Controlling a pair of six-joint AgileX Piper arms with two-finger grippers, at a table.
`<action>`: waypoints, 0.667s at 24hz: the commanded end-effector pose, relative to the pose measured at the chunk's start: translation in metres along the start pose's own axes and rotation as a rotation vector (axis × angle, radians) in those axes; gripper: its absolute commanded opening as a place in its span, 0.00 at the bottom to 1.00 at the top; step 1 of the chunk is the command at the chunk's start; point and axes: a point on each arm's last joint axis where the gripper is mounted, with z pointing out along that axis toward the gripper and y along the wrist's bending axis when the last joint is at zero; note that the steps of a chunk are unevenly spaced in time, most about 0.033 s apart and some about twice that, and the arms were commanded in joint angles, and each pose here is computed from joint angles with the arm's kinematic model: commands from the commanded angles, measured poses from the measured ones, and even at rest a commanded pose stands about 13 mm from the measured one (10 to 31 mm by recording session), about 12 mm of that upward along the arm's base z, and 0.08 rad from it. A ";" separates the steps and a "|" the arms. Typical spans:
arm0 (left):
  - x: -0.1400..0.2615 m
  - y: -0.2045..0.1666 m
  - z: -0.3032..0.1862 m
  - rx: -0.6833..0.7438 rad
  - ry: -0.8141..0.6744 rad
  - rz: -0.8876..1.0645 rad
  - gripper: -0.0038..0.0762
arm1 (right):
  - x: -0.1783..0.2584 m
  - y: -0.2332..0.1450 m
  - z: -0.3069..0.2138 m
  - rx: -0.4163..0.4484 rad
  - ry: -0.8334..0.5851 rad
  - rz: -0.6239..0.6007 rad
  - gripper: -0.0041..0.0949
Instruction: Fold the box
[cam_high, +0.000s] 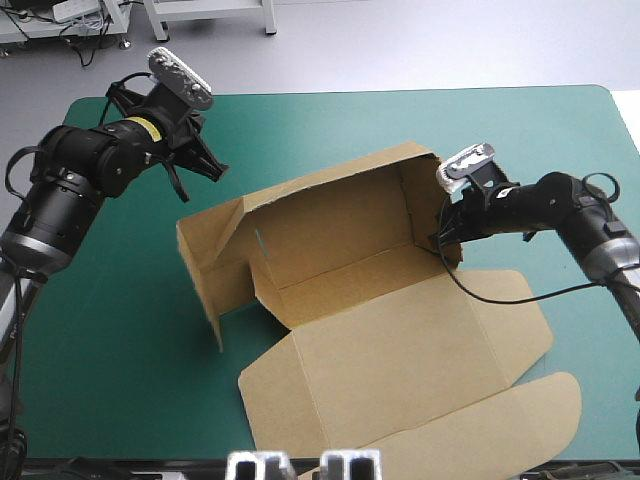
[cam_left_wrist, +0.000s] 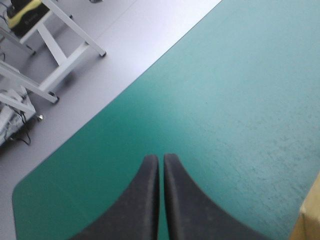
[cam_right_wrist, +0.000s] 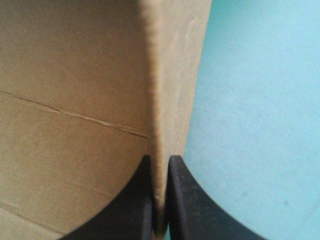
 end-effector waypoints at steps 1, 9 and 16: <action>-0.003 0.020 -0.024 -0.020 -0.069 -0.112 0.07 | -0.013 -0.005 -0.038 0.001 0.030 0.090 0.02; 0.022 0.046 -0.025 -0.039 0.018 -0.322 0.07 | -0.012 -0.022 -0.033 -0.030 0.257 0.200 0.02; 0.027 0.045 -0.024 -0.030 0.050 -0.347 0.07 | -0.014 -0.056 0.037 -0.082 0.433 0.300 0.02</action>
